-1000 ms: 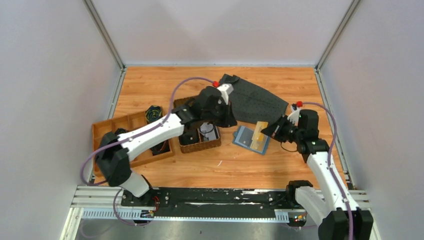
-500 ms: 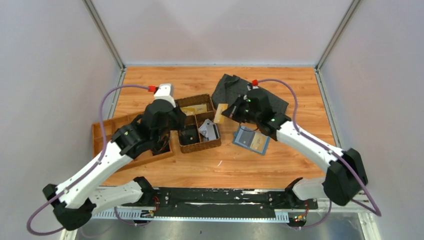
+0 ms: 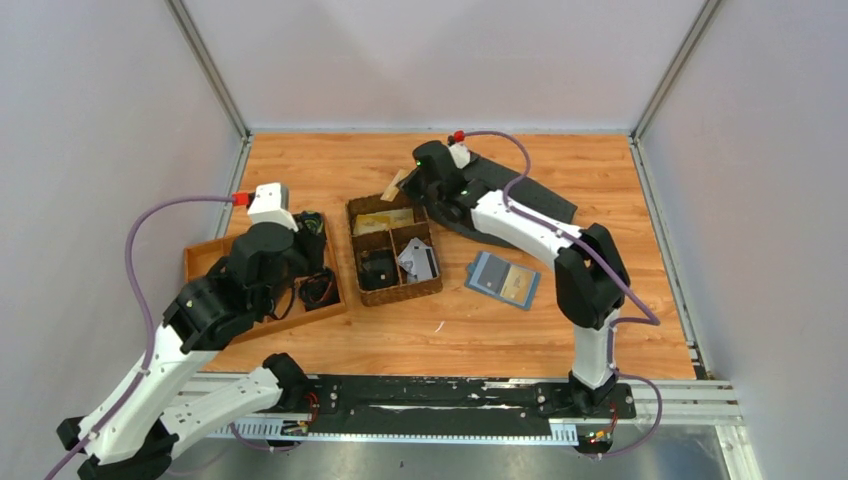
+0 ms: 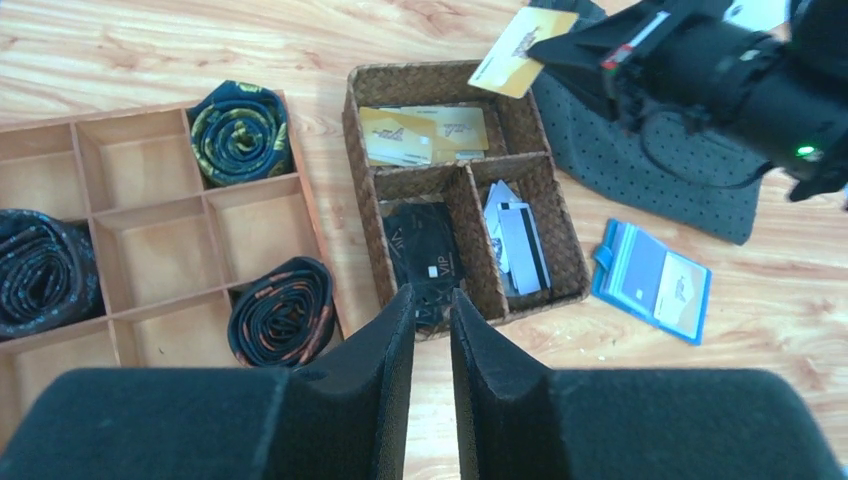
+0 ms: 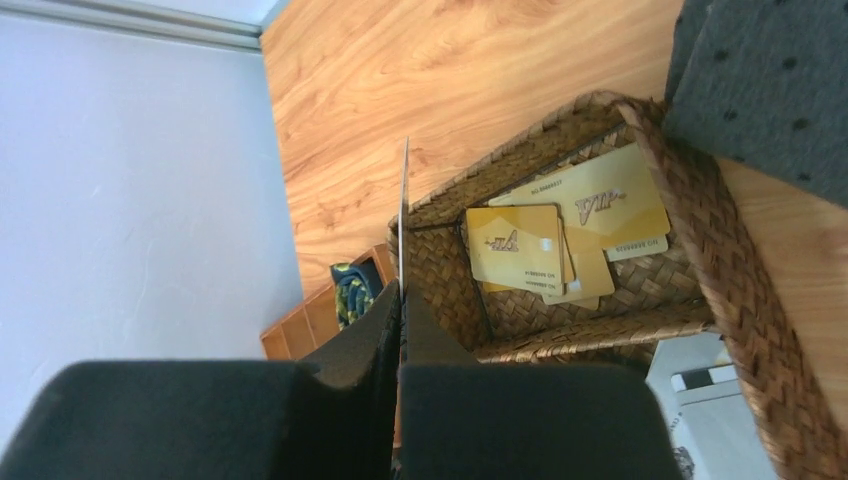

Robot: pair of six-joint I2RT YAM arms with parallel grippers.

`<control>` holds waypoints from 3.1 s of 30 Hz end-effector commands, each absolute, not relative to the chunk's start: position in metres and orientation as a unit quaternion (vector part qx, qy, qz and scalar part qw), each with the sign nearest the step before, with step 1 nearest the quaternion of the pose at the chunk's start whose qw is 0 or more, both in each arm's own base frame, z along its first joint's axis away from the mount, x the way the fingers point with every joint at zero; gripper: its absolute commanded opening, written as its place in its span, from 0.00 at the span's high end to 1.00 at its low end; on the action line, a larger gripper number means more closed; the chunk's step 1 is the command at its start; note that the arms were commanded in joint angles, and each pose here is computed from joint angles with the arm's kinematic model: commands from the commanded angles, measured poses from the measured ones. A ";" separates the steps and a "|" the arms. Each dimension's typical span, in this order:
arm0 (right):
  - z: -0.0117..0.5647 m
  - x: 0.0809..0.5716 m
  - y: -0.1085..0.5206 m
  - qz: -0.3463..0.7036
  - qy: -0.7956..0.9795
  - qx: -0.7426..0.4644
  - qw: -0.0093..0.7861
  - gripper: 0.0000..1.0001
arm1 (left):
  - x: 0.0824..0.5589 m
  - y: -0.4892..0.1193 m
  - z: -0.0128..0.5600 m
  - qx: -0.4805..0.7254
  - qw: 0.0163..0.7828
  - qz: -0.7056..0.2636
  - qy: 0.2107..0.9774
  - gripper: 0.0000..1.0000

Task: Take the credit cards out of the card holder
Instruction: Place the credit card in the storage box, then remove the credit card from the card holder.

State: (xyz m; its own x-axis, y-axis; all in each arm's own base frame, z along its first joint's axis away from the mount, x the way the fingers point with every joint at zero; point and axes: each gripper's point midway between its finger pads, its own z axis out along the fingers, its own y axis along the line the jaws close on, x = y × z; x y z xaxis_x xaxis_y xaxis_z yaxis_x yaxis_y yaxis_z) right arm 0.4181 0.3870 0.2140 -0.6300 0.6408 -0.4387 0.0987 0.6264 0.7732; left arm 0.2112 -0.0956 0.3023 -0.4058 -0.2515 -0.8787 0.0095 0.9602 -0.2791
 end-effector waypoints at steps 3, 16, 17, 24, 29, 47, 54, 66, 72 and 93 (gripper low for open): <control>0.189 0.413 0.400 0.311 0.809 0.319 0.383 1.00 | 0.192 -0.078 0.316 -0.104 0.547 -0.147 0.817 0.77; 0.162 0.420 0.416 0.275 0.755 0.416 0.426 1.00 | 0.181 -0.099 0.296 -0.081 0.501 -0.187 0.841 0.77; 0.157 0.420 0.416 0.275 0.753 0.424 0.423 1.00 | 0.180 -0.100 0.293 -0.080 0.498 -0.189 0.842 0.77; 0.138 0.423 0.413 0.272 0.734 0.463 0.416 1.00 | 0.172 -0.102 0.284 -0.070 0.488 -0.203 0.846 0.77; 0.125 0.423 0.421 0.271 0.743 0.459 0.405 1.00 | 0.166 -0.096 0.281 -0.074 0.486 -0.201 0.847 0.77; 0.128 0.398 0.474 0.408 0.764 0.423 0.266 0.71 | 0.166 -0.096 0.271 -0.056 0.475 -0.184 0.859 0.75; 0.211 0.374 0.459 0.410 0.800 0.254 0.356 0.69 | 0.179 -0.106 0.248 -0.031 0.445 -0.139 0.884 0.75; 0.152 0.306 0.186 0.101 0.903 0.115 0.402 0.57 | 0.217 -0.206 0.224 0.076 0.348 -0.201 0.913 0.75; 0.102 0.260 0.110 0.125 0.925 0.120 0.337 0.59 | 0.231 -0.298 0.222 0.105 0.324 -0.306 0.889 0.68; 0.050 0.248 0.104 0.304 0.912 0.176 0.214 0.64 | 0.251 -0.485 0.088 0.151 0.145 -0.385 0.899 0.68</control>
